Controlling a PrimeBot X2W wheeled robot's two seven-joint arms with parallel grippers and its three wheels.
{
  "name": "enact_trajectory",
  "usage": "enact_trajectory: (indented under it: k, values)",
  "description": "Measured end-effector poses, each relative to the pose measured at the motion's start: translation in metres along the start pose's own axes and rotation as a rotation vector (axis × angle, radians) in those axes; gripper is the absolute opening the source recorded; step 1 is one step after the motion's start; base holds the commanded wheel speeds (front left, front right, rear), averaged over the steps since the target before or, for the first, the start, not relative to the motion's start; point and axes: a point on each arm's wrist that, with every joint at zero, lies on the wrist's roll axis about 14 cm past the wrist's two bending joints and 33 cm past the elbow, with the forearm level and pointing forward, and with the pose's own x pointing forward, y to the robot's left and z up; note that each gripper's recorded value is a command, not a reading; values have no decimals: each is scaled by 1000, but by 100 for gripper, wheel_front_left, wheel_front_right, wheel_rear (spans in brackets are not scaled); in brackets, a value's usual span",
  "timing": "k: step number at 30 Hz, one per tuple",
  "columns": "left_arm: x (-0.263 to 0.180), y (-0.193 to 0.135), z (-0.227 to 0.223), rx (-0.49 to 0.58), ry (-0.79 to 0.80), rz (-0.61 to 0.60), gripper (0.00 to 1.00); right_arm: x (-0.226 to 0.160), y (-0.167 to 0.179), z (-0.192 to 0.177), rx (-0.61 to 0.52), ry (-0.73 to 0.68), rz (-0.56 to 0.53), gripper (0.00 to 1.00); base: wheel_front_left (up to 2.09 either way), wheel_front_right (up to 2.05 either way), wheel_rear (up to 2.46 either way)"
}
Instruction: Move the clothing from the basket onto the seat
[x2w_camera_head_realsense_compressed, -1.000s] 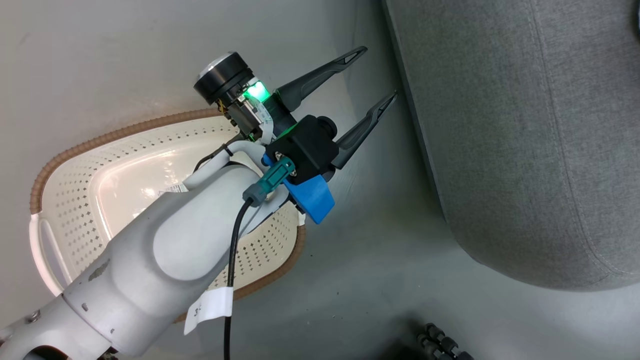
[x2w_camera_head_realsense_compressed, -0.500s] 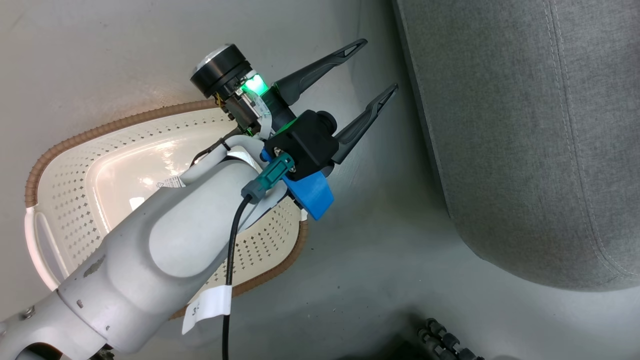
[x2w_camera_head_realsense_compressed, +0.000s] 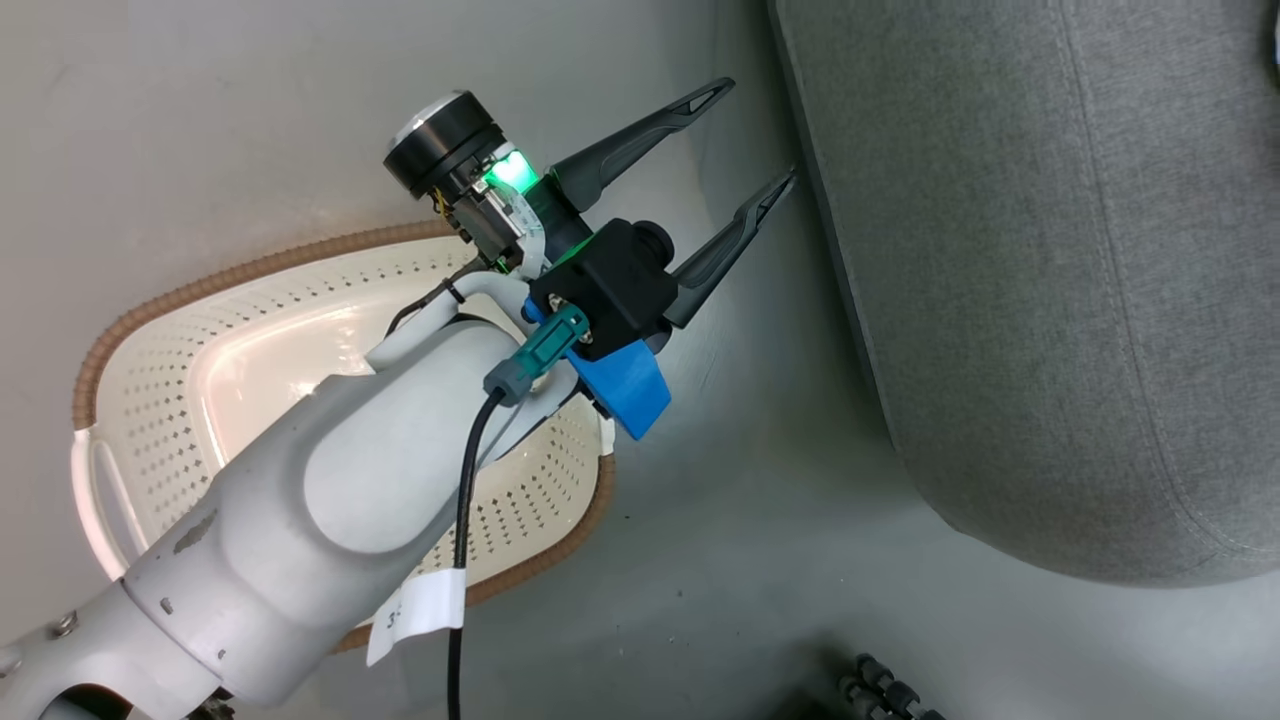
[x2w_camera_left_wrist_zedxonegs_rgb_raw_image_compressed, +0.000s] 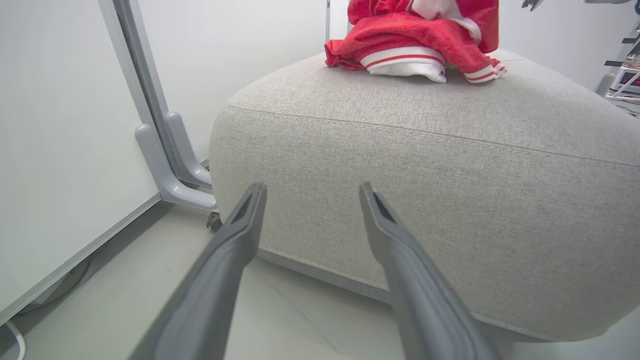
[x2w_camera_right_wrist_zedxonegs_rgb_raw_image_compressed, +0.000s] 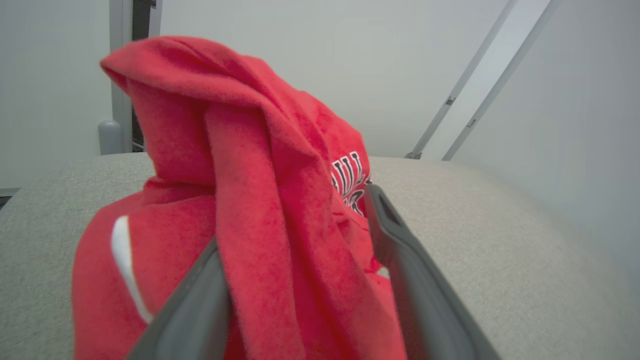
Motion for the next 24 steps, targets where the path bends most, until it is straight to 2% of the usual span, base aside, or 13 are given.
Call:
enact_trajectory:
  k: [6,13,24]
  values:
    - [-3,-1,22,27,-20,20,100,-22,2,8,-2,-14,26,100,0,0,0]
    - [-11,-1,48,40,-38,77,100,-43,6,39,11,-93,61,100,0,0,0]
    - [-59,30,119,78,-149,334,100,-70,42,101,72,-255,186,100,0,0,0]
